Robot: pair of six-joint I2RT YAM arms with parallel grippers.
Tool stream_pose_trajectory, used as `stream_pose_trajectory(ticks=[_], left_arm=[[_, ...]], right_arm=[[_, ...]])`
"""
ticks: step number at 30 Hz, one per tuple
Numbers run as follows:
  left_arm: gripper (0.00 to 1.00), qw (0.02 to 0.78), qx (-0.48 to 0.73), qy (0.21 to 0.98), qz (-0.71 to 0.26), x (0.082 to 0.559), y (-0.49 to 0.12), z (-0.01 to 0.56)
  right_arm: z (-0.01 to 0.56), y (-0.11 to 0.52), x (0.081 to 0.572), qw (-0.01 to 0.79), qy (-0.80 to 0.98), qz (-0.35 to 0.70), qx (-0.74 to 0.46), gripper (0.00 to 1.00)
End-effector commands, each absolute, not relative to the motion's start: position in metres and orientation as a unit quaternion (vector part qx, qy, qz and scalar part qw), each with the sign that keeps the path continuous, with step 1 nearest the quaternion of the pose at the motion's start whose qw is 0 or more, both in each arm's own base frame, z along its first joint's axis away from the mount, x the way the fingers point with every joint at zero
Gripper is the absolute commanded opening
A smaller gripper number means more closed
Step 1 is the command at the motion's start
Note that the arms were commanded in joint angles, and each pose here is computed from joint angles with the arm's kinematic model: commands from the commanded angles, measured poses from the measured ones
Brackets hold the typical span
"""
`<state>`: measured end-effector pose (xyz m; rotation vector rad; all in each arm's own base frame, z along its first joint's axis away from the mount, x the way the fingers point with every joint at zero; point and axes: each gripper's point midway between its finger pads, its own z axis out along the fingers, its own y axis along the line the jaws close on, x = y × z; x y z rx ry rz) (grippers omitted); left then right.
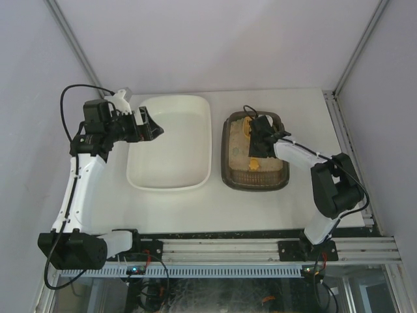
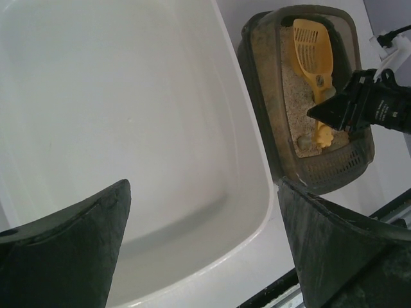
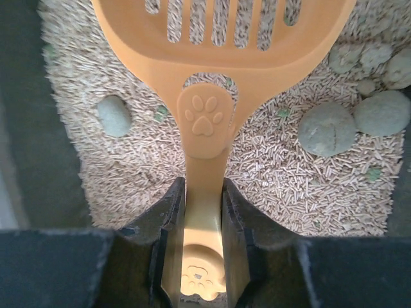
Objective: Clean the litter box
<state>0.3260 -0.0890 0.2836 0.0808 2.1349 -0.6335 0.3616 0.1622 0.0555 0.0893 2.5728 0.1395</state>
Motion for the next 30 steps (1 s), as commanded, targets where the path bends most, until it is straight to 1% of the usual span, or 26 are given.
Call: stream_pose_trajectory(ticks=[1, 3, 6, 9, 11, 16, 18, 21, 26, 28, 30], left_arm=[[1.0, 0.423, 0.067, 0.857, -0.288, 0.335, -0.109, 0.29], [1.0, 0.401, 0.09, 0.857, -0.31, 0.342, -0.123, 0.291], [1.0, 0.365, 0.132, 0.84, -0.379, 0.352, -0.154, 0.293], [0.98, 0.333, 0.147, 0.83, -0.422, 0.369, -0.186, 0.293], [0.95, 0.312, 0.16, 0.827, -0.44, 0.381, -0.213, 0.291], [0.91, 0.256, 0.18, 0.828, -0.466, 0.394, -0.278, 0.272], [0.89, 0.23, 0.185, 0.827, -0.479, 0.393, -0.298, 0.264], [0.85, 0.195, 0.207, 0.827, -0.484, 0.381, -0.325, 0.25], [0.82, 0.165, 0.225, 0.834, -0.476, 0.361, -0.343, 0.222], [0.82, 0.164, 0.225, 0.836, -0.472, 0.36, -0.341, 0.217], [0.82, 0.159, 0.238, 0.835, -0.469, 0.35, -0.352, 0.214]], right_arm=[[0.12, 0.165, 0.372, 0.331, 0.94, 0.075, 0.025, 0.0], [0.129, 0.171, 0.369, 0.32, 0.943, 0.087, 0.02, 0.0], [0.135, 0.178, 0.357, 0.292, 0.951, 0.097, 0.012, 0.0], [0.137, 0.179, 0.335, 0.277, 0.957, 0.085, -0.002, 0.0], [0.143, 0.18, 0.319, 0.279, 0.957, 0.079, -0.009, 0.0], [0.163, 0.189, 0.283, 0.284, 0.954, 0.095, -0.023, 0.0], [0.17, 0.191, 0.27, 0.285, 0.953, 0.098, -0.029, 0.0], [0.172, 0.194, 0.251, 0.291, 0.95, 0.108, -0.039, 0.0], [0.167, 0.193, 0.233, 0.3, 0.944, 0.126, -0.044, 0.0], [0.166, 0.191, 0.23, 0.304, 0.943, 0.13, -0.042, 0.0], [0.164, 0.189, 0.227, 0.305, 0.942, 0.134, -0.041, 0.0]])
